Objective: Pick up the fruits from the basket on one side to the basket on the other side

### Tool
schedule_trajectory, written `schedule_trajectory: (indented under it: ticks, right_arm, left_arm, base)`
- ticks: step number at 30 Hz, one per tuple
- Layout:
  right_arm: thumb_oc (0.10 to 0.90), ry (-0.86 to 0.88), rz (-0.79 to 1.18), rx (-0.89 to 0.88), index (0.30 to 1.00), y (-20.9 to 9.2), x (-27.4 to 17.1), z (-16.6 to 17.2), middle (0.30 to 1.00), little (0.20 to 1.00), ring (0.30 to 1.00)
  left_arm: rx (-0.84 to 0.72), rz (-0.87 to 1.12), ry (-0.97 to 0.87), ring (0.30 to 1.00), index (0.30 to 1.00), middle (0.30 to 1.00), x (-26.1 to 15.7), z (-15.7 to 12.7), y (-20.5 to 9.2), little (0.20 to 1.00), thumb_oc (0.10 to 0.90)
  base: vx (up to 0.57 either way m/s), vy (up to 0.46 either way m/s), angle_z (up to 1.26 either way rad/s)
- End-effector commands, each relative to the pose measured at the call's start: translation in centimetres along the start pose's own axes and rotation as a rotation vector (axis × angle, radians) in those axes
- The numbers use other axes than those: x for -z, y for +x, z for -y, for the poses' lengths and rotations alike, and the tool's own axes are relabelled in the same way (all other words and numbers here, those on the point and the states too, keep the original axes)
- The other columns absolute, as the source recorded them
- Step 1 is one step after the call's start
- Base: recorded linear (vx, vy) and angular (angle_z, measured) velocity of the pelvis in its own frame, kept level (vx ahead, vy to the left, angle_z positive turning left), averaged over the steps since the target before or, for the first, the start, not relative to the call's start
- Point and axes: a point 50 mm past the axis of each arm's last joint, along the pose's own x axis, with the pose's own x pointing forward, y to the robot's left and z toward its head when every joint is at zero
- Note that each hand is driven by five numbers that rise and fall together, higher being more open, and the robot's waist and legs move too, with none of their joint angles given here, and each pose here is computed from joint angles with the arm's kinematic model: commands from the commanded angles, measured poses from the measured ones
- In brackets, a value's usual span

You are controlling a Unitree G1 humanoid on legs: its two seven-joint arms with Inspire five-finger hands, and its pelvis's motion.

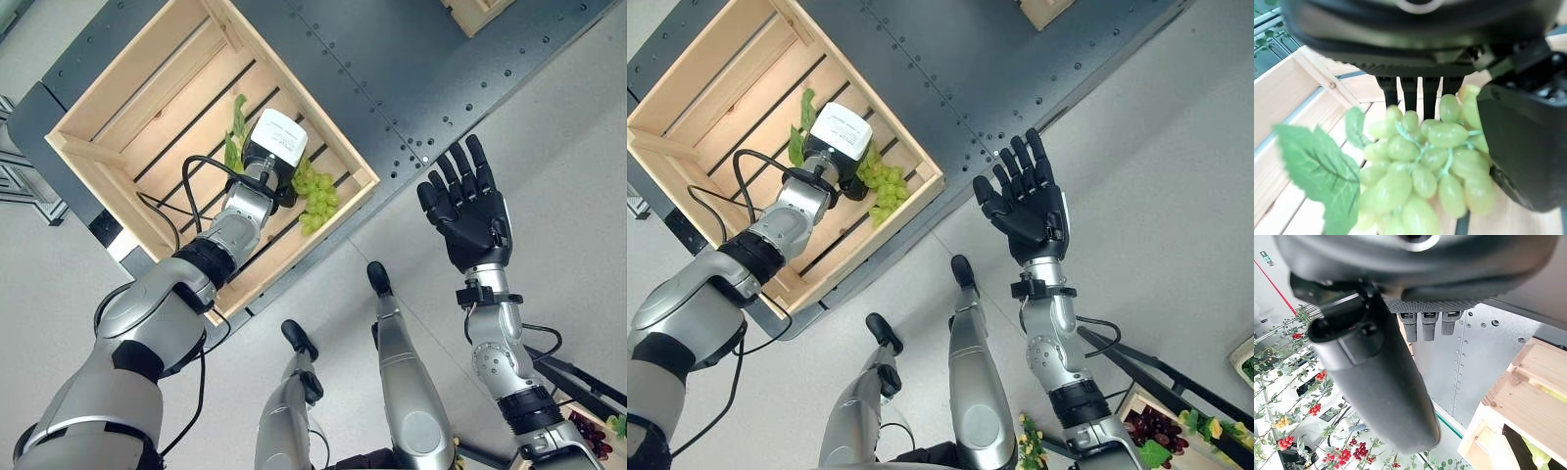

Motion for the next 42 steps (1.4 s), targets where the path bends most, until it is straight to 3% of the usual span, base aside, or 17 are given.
schedule_trajectory:
  ticks: [1,14,24,28,35,39,42]
  right_arm:
    - [0.800,0.016,0.167,-0.103,0.900,0.4,-2.3,-1.9,0.900,0.900,0.900]
    - [0.800,0.006,0.169,-0.102,0.900,-0.5,-3.0,-1.2,0.900,0.900,0.900]
    - [0.800,-0.067,0.211,-0.034,0.900,-2.2,-4.5,0.6,0.900,0.900,0.900]
    - [0.800,-0.095,0.219,-0.023,0.900,-2.5,-4.9,0.6,0.900,0.900,0.900]
    - [0.800,-0.092,0.226,0.020,0.900,-3.6,-4.9,0.4,0.900,0.900,0.900]
    - [0.800,-0.077,0.214,0.026,0.900,-3.8,-4.5,-0.1,0.900,0.900,0.900]
    - [0.800,-0.059,0.201,0.013,0.900,-3.5,-4.0,-0.8,0.900,0.900,0.900]
  left_arm:
    - [-0.020,-0.094,0.073,0.300,0.300,0.300,3.6,1.3,-0.5,0.300,0.400]
    - [-0.202,-0.003,0.112,0.300,0.300,0.300,4.3,1.1,-2.0,0.300,0.400]
    - [-0.382,0.154,0.130,0.300,0.300,0.300,4.0,1.2,-5.7,0.300,0.400]
    - [-0.437,0.159,0.112,0.300,0.300,0.300,4.5,0.1,-6.7,0.300,0.400]
    - [-0.710,0.105,-0.150,0.300,0.300,0.300,5.9,-1.2,-9.6,0.300,0.400]
    - [-0.802,0.106,-0.263,0.300,0.300,0.300,5.8,-0.5,-10.8,0.300,0.400]
    - [-0.877,0.092,-0.449,0.300,0.300,0.300,5.2,0.2,-11.7,0.300,0.400]
  base:
    - [0.00,0.000,0.00]
    - [-0.03,-0.004,0.04]
    - [0.02,0.023,0.12]
    - [0.04,0.025,0.19]
    - [0.06,0.018,0.16]
    - [0.06,0.008,0.11]
    - [0.04,-0.008,-0.10]
